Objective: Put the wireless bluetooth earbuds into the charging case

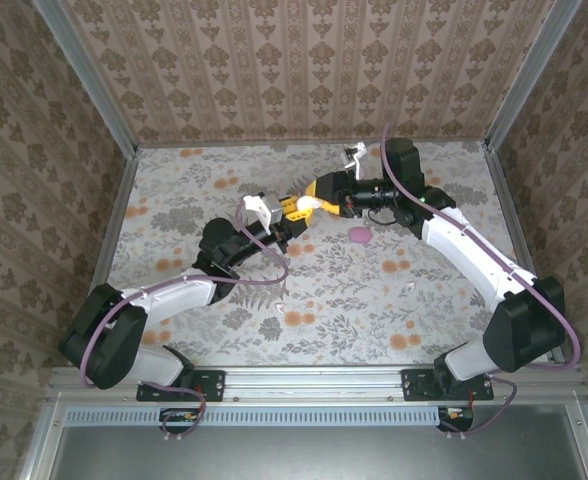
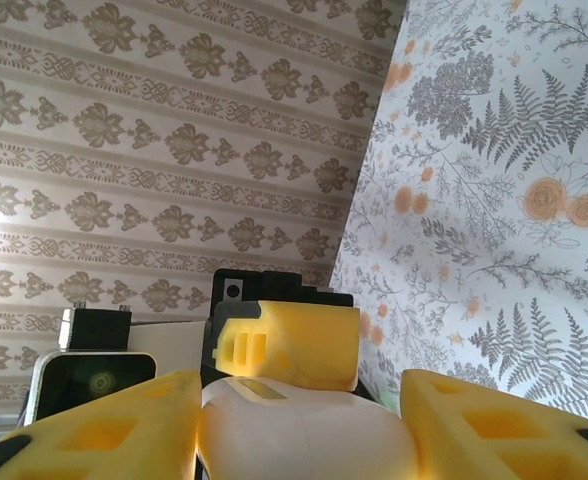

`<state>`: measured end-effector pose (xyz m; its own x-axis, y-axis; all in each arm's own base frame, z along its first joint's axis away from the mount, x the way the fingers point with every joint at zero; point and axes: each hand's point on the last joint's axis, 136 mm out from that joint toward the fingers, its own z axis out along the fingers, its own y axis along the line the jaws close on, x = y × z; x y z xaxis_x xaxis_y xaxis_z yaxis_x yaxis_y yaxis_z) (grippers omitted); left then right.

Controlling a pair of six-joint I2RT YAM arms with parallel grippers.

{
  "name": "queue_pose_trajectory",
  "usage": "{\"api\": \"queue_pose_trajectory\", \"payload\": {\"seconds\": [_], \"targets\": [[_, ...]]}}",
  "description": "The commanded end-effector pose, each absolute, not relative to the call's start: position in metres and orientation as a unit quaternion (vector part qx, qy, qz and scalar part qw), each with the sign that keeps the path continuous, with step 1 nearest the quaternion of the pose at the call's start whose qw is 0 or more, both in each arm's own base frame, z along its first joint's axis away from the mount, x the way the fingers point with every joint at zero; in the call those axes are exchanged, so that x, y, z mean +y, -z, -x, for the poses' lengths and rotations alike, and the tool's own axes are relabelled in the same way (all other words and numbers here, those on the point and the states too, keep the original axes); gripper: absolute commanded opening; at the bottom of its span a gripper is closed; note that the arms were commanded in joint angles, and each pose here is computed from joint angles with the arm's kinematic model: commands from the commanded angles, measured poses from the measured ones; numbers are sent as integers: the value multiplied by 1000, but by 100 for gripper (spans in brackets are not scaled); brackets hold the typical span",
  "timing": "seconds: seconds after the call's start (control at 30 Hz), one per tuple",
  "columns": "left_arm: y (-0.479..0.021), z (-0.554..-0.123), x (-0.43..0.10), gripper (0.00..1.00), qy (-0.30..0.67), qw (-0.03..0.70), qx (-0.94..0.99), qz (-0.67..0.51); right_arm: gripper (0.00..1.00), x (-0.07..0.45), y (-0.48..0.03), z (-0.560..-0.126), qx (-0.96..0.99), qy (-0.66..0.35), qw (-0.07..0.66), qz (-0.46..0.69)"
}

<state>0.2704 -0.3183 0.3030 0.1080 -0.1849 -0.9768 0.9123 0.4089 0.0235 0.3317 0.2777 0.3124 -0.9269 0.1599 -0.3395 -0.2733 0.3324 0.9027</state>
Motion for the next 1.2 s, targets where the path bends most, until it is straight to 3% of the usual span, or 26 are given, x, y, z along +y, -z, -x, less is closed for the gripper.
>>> {"api": "queue_pose_trajectory", "payload": {"seconds": [0.0,0.2,0.43,1.17], "targets": [[-323,-277,-316,14,404,682,507,-337,61,276,-319,-317,803,-559,196,63],[-326,-274,-316,12,413,681,502,-337,72,252,-339,-320,799,-523,285,85],[-329,-272,-316,12,424,678,497,-338,68,241,-336,-302,784,-473,357,186],[-336,-261,-322,12,449,661,482,-358,66,247,-315,-329,814,-438,344,166]]}}
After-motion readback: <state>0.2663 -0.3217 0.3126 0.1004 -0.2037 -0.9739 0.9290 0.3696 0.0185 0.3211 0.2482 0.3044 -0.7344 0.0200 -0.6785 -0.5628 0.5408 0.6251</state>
